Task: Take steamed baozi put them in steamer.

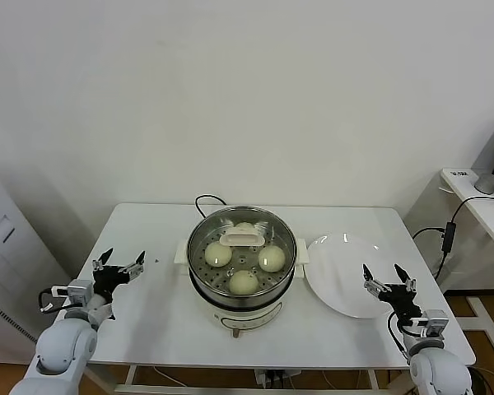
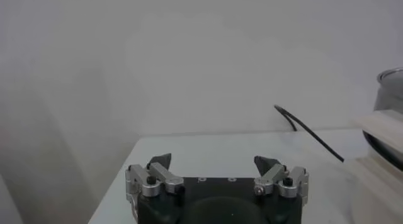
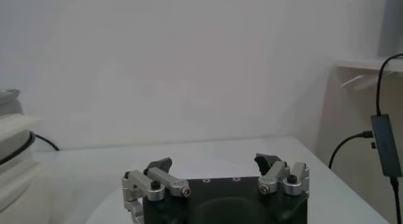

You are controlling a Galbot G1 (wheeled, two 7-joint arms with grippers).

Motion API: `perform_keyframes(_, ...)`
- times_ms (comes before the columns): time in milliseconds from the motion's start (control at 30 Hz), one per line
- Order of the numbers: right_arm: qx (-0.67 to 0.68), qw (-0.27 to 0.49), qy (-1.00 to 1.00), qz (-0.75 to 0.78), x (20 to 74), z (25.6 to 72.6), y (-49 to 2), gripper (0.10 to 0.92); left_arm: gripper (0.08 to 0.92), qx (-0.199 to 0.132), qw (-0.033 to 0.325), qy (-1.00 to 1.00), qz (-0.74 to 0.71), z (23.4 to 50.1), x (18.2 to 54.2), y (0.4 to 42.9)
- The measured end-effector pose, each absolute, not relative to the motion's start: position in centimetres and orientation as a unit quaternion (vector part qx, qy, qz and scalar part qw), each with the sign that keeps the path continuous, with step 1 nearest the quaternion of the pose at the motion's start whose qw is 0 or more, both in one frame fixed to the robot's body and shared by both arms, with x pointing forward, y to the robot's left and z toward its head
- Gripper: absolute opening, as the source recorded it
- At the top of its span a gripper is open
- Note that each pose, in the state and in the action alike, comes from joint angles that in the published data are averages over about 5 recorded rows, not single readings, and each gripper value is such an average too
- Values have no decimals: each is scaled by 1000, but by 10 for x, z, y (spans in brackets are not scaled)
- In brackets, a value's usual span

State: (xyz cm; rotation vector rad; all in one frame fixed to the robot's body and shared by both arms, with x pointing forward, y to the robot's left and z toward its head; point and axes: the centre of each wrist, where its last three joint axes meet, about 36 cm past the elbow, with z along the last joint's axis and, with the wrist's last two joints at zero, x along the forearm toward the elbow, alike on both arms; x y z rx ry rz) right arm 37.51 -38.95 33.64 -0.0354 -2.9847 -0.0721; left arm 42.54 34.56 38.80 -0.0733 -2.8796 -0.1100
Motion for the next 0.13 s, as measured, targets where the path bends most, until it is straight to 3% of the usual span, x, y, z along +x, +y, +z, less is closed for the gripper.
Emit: perform_keyframes(133, -13, 79, -997, -23, 374, 336, -390, 823, 823, -26, 130, -991, -37, 388, 425, 345)
